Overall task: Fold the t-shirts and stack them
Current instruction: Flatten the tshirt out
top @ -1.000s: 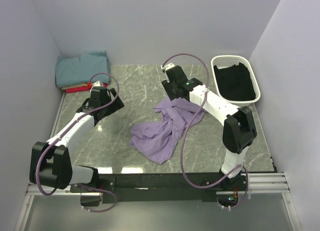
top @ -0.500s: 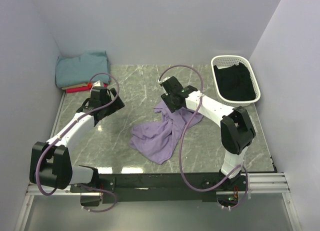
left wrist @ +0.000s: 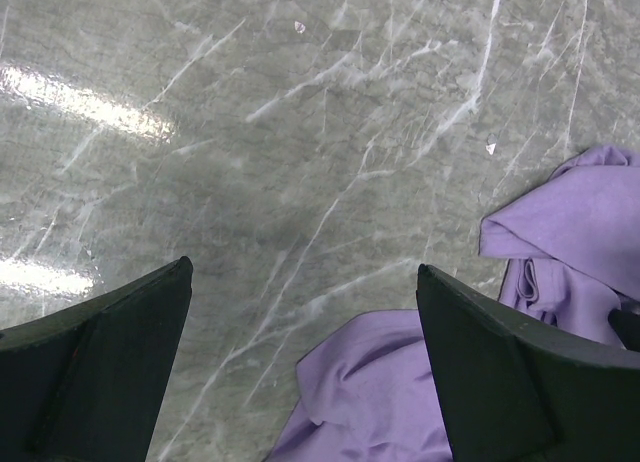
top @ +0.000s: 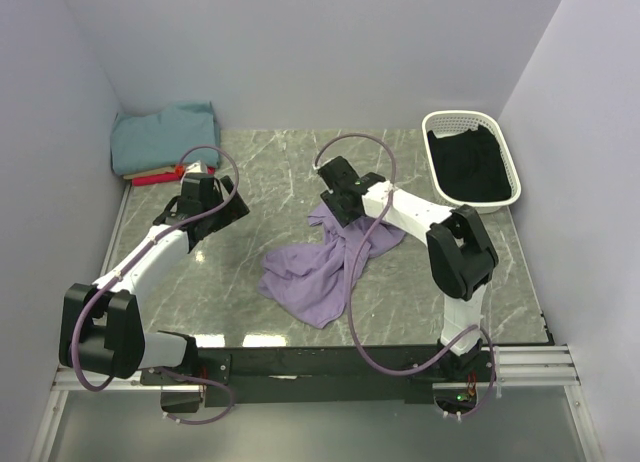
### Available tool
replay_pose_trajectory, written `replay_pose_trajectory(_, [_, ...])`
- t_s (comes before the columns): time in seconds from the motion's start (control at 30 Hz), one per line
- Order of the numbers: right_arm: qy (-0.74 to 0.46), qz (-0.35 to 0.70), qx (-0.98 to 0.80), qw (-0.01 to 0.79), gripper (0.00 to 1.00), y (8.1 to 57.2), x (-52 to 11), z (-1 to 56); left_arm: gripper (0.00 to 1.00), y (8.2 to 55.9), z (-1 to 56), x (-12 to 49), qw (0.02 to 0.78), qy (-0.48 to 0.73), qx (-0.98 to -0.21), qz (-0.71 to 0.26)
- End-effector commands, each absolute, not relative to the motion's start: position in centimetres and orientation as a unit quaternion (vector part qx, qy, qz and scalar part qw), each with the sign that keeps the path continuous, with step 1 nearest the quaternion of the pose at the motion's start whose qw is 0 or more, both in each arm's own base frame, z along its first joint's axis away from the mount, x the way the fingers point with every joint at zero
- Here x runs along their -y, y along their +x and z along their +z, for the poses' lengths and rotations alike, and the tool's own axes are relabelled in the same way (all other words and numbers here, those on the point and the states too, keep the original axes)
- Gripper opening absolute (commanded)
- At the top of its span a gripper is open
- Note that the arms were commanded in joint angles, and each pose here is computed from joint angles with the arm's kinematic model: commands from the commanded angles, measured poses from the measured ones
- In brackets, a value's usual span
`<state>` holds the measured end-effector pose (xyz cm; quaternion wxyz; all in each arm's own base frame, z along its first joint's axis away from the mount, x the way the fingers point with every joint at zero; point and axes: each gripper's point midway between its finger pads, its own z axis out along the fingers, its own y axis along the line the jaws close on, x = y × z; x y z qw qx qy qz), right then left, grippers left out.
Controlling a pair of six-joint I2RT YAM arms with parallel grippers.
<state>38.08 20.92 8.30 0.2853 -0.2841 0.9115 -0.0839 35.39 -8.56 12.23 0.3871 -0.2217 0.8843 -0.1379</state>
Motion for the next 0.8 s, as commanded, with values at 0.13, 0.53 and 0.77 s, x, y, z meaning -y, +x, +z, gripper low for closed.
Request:
replay_pose_trajectory(0.13, [-0.276, -0.096, -0.897, 0.331, 0.57, 41.1, -21.9, 10.3, 0.99, 36.0, 13.1, 8.7, 0.403, -0.208, -0.880, -0.140])
replay_pose_trajectory(0.53, [-0.267, -0.114, -0.902, 0.319, 0.53, 42.9, -20.8, 9.7, 0.99, 35.9, 13.0, 8.7, 0.401, -0.208, -0.881, -0.137])
replay_pose_trajectory(0.77, [-0.258, -0.096, -0.900, 0.339, 0.55, 42.0, -20.7, 11.8, 0.99, 35.9, 12.7, 8.7, 0.399, -0.207, -0.883, -0.136])
